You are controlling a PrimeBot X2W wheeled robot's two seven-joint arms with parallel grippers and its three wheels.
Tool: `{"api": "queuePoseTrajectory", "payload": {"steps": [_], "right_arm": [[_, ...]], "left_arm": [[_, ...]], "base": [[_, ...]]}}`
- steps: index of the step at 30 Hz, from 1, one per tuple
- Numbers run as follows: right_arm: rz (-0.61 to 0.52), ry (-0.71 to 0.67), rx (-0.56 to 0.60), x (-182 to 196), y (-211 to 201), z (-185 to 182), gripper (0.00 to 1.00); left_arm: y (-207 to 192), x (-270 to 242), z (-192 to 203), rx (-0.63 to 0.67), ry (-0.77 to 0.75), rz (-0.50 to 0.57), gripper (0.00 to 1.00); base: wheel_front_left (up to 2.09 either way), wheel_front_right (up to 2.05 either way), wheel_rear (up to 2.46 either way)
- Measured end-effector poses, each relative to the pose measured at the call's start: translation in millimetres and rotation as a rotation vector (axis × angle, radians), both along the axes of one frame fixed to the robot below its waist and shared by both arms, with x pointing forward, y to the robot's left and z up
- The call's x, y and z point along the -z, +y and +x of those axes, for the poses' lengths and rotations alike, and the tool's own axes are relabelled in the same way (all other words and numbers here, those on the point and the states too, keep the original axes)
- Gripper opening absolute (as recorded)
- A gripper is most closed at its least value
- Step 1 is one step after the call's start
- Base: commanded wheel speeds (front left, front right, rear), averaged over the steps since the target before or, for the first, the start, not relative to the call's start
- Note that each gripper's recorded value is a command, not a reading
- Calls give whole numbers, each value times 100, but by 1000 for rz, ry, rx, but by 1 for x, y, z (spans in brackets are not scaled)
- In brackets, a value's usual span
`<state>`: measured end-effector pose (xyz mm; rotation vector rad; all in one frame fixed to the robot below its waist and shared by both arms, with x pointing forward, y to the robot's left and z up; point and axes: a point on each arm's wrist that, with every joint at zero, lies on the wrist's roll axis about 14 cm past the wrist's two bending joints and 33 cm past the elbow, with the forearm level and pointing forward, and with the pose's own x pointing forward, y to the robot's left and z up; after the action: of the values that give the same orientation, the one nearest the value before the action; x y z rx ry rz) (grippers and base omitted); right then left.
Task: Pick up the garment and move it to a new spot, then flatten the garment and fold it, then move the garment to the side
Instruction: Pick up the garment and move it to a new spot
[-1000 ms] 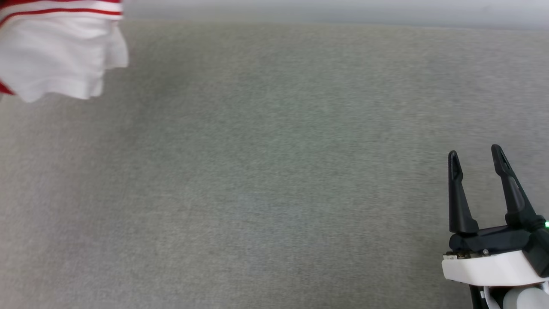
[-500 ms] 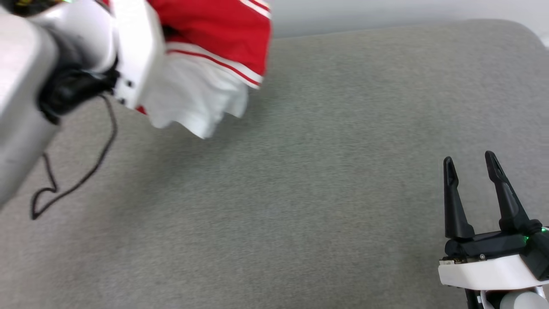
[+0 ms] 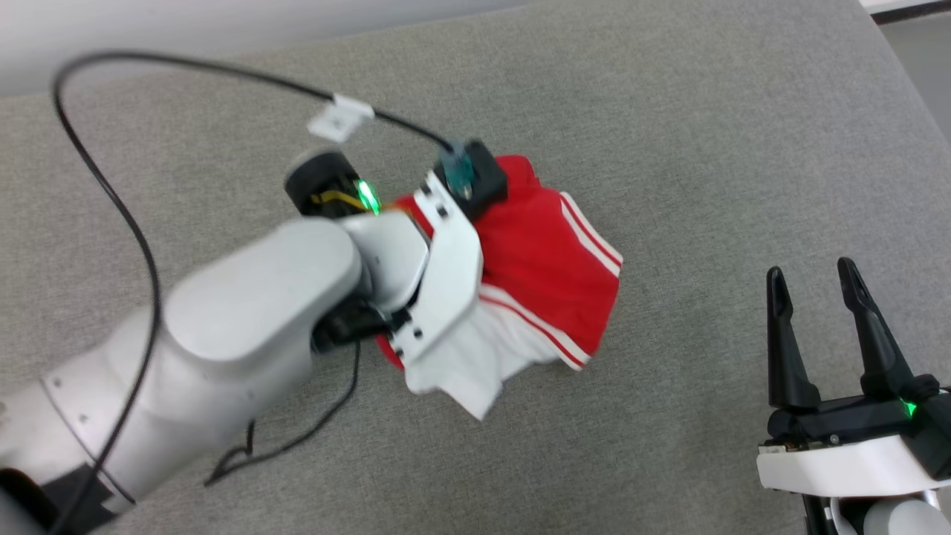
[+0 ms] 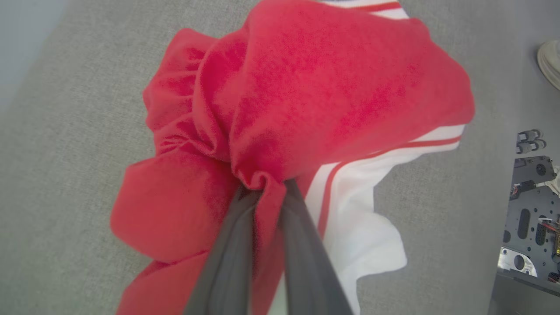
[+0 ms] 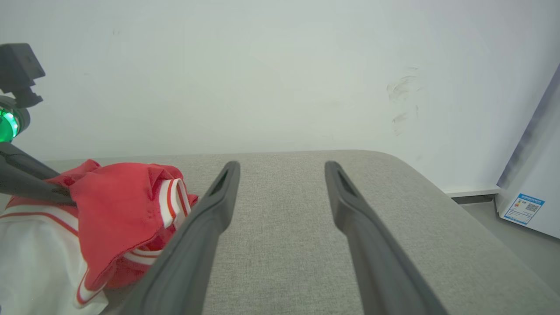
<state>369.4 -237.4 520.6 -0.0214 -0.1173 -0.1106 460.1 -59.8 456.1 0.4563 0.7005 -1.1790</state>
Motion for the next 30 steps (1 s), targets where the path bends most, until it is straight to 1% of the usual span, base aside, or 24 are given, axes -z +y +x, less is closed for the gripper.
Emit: {"api": "queuePoseTrajectory", "payload": {"steps": [4,7,9,10,11,15,20,24,27,30], "right_arm": [[-2,9,1,3,-1,3,100],[-1,12,0,4,0,3,100],[0,11,-1,4,0,3,100],[-4,6,-7,2,2,2,100],[-4,5,-14,1,5,-3,100],[-4,-1,-38,-1,13,-10,100],[-3,-30,-71,-9,24,-17,100],[-4,-47,-95,-14,31,-21,100],[-3,-48,-108,-14,35,-24,100],[1,-49,-129,-14,41,-25,100]], "left_arm": [[-1,36,-26,26,94,38,0],[3,52,-38,29,124,71,0],[4,56,-44,33,118,75,0],[0,46,-37,17,55,18,100],[-6,20,-24,-8,-46,-94,100],[-8,-29,-2,-65,-223,-254,100],[14,-85,13,-197,-477,-426,100],[53,-107,15,-337,-643,-498,100],[80,-116,9,-457,-717,-528,100],[107,-123,2,-566,-781,-536,100]], "base": [[0,0,0],[0,0,0],[0,0,0],[0,0,0],[0,0,0],[0,0,0],[0,0,0],[0,0,0],[0,0,0],[0,0,0]]}}
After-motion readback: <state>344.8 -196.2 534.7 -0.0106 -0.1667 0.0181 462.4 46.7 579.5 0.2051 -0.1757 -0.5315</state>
